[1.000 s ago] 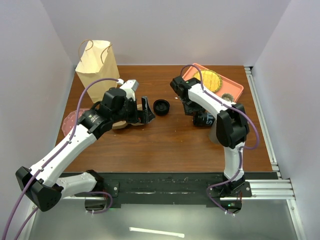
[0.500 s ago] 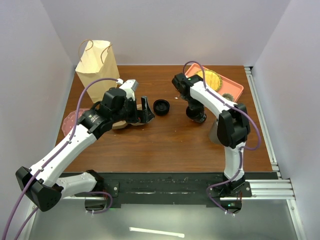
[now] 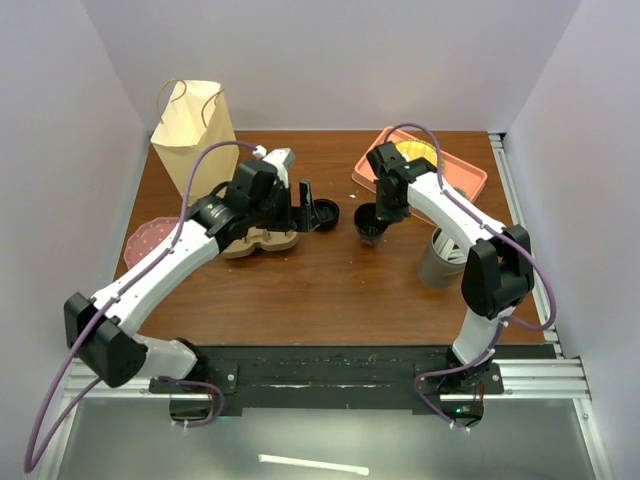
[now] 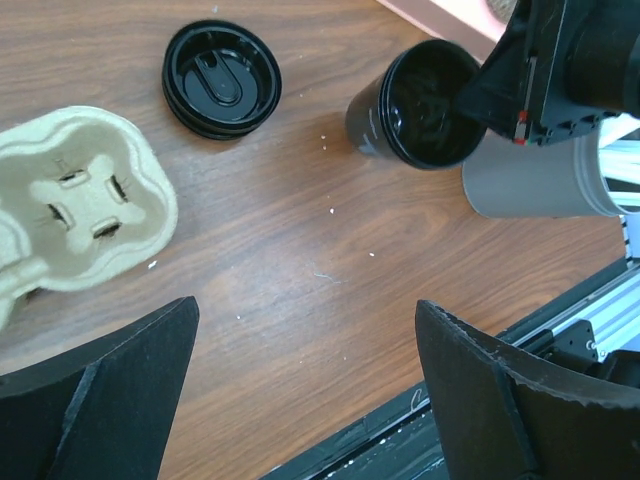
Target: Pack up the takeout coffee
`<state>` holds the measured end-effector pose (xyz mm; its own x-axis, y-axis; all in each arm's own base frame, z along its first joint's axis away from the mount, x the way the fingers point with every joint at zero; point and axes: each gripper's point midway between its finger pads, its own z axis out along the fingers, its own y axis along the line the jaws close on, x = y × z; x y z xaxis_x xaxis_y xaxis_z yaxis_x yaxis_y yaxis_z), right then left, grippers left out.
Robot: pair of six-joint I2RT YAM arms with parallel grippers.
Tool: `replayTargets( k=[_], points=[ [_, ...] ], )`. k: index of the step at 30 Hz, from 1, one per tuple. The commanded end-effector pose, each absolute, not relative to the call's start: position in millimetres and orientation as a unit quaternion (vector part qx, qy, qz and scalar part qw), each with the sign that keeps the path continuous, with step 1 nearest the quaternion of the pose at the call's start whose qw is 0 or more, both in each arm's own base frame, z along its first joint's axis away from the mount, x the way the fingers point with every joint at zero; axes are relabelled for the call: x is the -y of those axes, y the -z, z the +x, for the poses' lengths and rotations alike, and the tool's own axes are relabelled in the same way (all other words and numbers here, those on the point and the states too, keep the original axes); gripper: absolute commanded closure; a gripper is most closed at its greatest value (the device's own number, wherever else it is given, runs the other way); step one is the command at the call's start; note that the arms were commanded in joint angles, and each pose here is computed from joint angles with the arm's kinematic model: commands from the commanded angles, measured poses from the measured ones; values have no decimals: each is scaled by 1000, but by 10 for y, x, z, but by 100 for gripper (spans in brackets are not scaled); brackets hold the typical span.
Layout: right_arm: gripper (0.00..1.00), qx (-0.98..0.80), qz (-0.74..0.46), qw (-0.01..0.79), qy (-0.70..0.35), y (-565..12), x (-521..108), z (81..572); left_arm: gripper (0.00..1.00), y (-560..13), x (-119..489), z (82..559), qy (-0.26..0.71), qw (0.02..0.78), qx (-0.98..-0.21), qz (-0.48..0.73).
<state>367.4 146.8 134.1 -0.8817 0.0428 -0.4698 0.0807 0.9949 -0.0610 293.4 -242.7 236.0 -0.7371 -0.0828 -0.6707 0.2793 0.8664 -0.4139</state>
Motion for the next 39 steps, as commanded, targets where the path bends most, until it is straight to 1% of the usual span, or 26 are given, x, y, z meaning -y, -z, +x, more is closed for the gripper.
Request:
replayTargets(
  k=[1,4,8,16,23,29,35,37,39],
  points=[
    [91,-967,61,245,-18,-1292,-1541,3768,6,-2503,2619,3122,279,369,-885,61],
    [89,-968,63,242,-18,-1272,-1511,3771,7,-2410,2665,3159,278,355,-890,69],
    [82,-967,63,246,-12,-1309,-1461,3780,8,-2324,2692,3198,276,346,-894,75],
    [80,-968,66,243,12,-1312,-1344,3771,10,-2265,2773,3293,281,337,-894,88],
    [79,-965,64,250,31,-1363,-1263,3772,10,-2233,2765,3274,280,336,-894,94],
    [82,-966,61,249,35,-1366,-1244,3761,10,-2200,2754,3229,283,331,-895,92],
    [88,-965,60,254,41,-1403,-1212,3755,10,-2193,2750,3207,287,331,-894,91],
    [91,-965,57,255,39,-1412,-1224,3758,11,-2184,2748,3202,286,330,-895,90],
    [92,-964,57,256,38,-1425,-1229,3764,11,-2178,2748,3198,286,329,-895,90]
  ],
)
